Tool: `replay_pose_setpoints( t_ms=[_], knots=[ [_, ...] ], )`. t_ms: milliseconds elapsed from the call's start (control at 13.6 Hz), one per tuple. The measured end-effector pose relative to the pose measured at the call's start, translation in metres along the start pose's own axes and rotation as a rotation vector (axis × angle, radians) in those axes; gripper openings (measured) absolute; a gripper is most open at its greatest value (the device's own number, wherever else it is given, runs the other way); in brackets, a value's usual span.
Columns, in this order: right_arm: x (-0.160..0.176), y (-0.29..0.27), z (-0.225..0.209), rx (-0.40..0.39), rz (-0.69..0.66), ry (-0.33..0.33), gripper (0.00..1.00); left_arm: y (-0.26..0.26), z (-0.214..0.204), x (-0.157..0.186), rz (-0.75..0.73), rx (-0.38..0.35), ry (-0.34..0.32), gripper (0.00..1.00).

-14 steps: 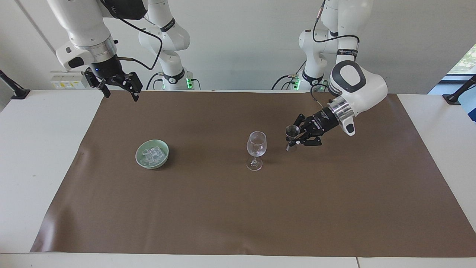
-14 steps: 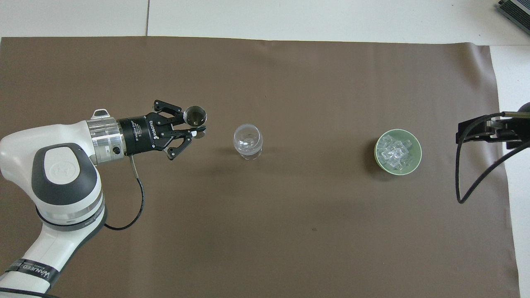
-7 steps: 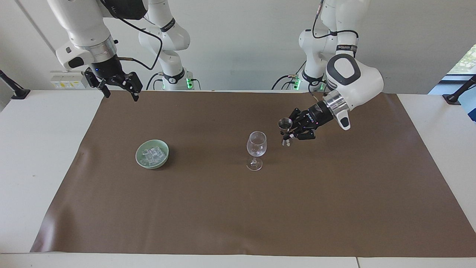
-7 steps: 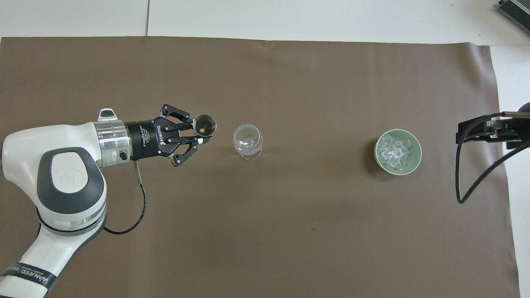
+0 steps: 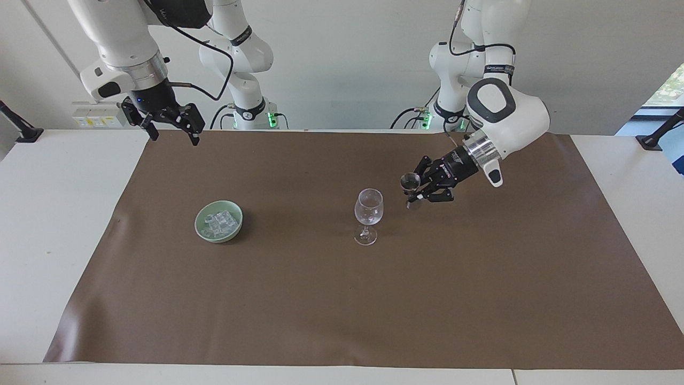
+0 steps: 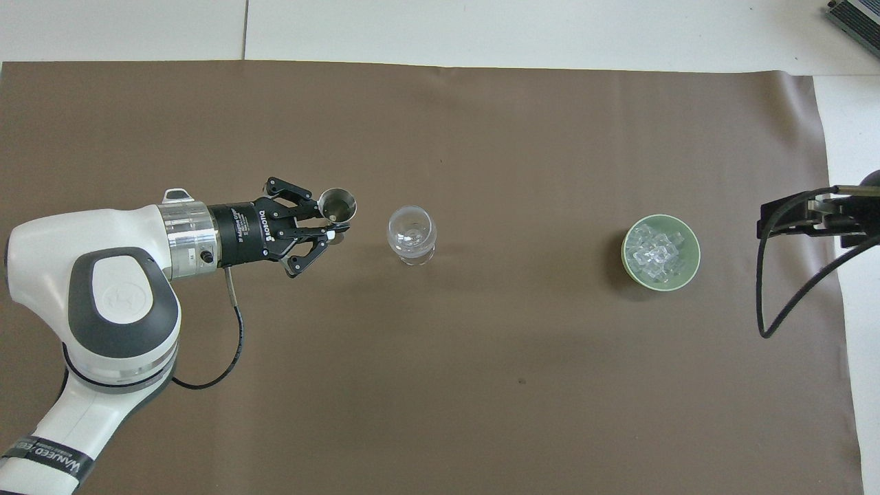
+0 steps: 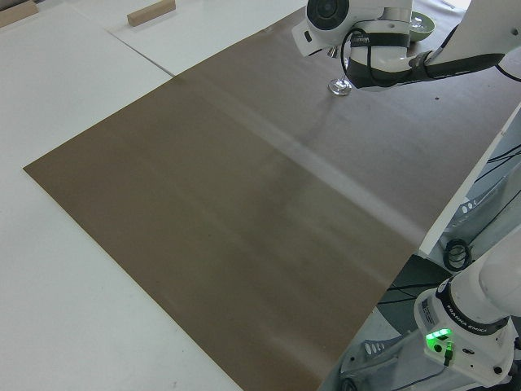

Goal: Pour wine and add ice with both arms
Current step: 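Lift the jigger with the left gripper and carry it beside the clear glass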

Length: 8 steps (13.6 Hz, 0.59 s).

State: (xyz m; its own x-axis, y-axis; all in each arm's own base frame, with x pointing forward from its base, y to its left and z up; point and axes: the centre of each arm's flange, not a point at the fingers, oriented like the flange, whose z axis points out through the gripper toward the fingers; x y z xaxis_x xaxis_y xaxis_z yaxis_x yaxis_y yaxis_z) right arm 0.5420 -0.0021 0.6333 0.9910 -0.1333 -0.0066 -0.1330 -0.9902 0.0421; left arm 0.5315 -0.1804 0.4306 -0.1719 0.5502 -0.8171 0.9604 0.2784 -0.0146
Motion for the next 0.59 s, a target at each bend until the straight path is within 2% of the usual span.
replay_pose_setpoints(
  t_ms=[221,589],
  knots=[
    [0.0,0.0,0.0,0.0,0.0,0.0,1.0,-0.008,0.011,0.0,-0.049,-0.033,0.028,0.22],
    [0.0,0.0,0.0,0.0,0.0,0.0,1.0,-0.018,0.022,-0.005,-0.028,-0.027,0.062,0.22]
  ],
)
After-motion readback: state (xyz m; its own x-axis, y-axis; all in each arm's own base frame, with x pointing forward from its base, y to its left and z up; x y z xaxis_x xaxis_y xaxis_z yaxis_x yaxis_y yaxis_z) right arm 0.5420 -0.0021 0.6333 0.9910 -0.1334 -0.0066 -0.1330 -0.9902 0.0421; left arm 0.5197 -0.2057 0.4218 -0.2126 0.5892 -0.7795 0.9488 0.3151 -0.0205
